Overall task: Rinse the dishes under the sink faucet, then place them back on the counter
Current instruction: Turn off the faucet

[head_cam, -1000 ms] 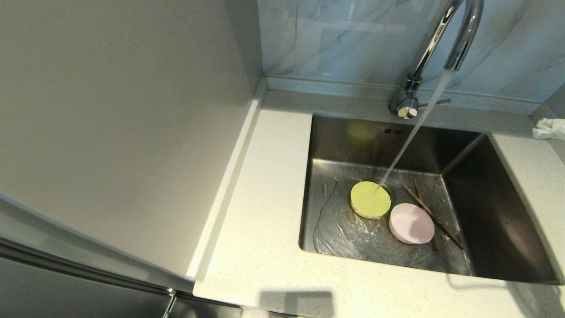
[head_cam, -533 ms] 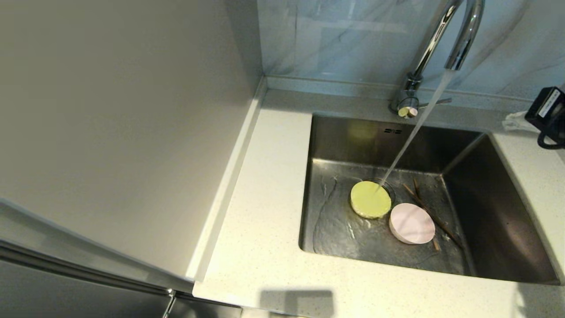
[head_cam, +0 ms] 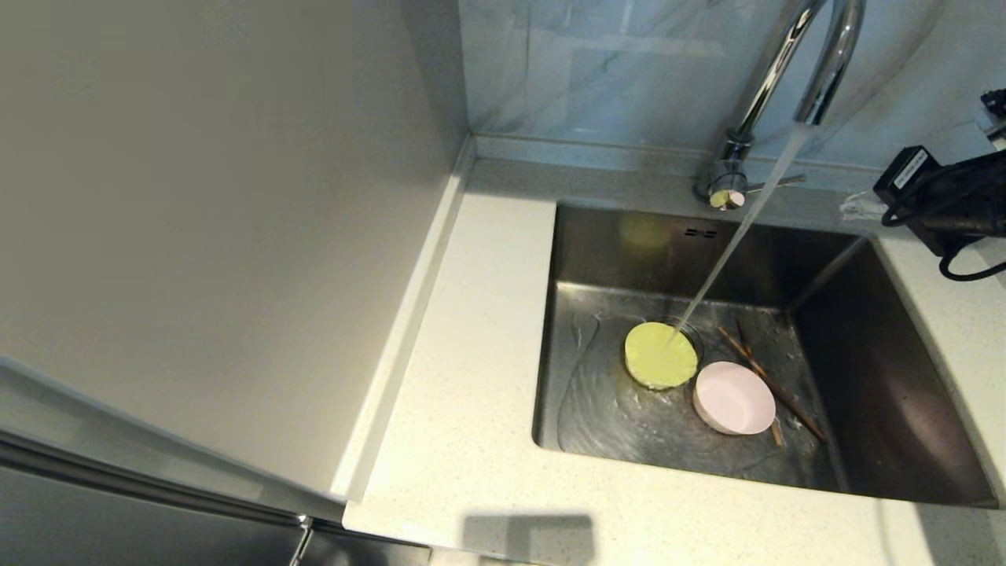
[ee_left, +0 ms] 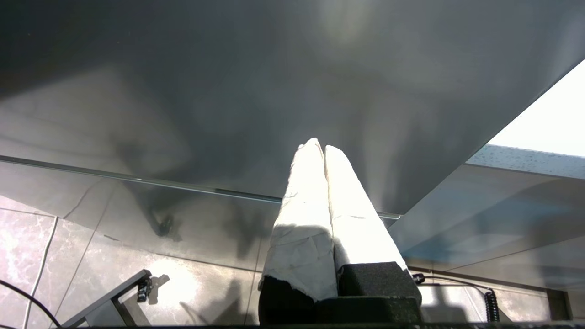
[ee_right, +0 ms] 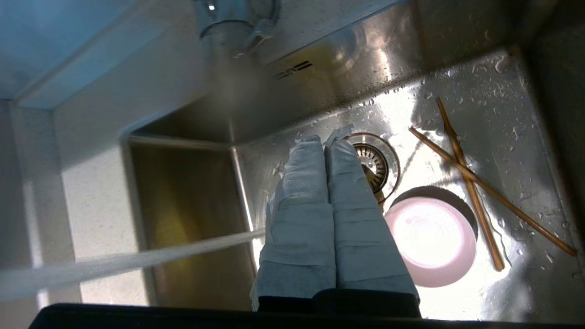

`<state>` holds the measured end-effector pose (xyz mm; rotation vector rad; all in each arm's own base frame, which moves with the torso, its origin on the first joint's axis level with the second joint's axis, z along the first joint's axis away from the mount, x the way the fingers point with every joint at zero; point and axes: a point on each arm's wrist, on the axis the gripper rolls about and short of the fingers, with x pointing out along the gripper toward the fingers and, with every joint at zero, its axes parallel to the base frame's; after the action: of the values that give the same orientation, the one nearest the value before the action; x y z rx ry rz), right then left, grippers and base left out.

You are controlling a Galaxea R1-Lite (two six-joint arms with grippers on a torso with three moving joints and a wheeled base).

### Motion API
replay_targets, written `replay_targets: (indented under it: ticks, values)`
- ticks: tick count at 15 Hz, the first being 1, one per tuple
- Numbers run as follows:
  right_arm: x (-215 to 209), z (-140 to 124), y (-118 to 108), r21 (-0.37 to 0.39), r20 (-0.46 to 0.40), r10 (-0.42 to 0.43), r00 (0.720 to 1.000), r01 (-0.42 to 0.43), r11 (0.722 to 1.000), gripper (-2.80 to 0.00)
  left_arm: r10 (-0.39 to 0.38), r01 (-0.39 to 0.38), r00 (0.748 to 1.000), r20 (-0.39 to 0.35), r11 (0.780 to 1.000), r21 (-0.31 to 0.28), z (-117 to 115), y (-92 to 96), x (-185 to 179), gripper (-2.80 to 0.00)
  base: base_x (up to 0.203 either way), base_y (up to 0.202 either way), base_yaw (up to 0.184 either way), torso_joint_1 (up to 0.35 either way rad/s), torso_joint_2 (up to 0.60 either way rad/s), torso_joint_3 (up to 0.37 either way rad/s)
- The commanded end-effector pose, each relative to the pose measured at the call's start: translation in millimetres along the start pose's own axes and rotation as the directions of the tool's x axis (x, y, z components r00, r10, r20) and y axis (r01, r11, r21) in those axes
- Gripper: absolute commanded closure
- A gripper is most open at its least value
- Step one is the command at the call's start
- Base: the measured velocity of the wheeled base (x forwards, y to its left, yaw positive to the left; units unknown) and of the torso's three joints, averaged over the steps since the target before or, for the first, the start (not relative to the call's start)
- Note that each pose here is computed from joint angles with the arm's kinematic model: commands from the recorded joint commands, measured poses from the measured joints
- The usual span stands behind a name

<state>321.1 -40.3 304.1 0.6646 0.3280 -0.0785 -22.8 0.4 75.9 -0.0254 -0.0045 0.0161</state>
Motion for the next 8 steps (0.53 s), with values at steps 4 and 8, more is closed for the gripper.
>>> replay_targets:
  ticks: [4,8]
  values:
    - [21.0,-0.2,-3.3,0.009,-0.027,0.008,1.000,-0.007,1.000,0.00,0.001,-0.001,1.000,0.003,1.000,-0.001,0.0,0.0,-0.2,0.00,0.000,0.000,0.000,0.000,0.00,0.000]
    - [29.9,-1.7,2.3,0.008,-0.032,0.038,0.999,-0.037,0.999,0.00,0.001,-0.001,1.000,0.003,1.000,-0.001,0.0,0.0,-0.2,0.00,0.000,0.000,0.000,0.000,0.00,0.000]
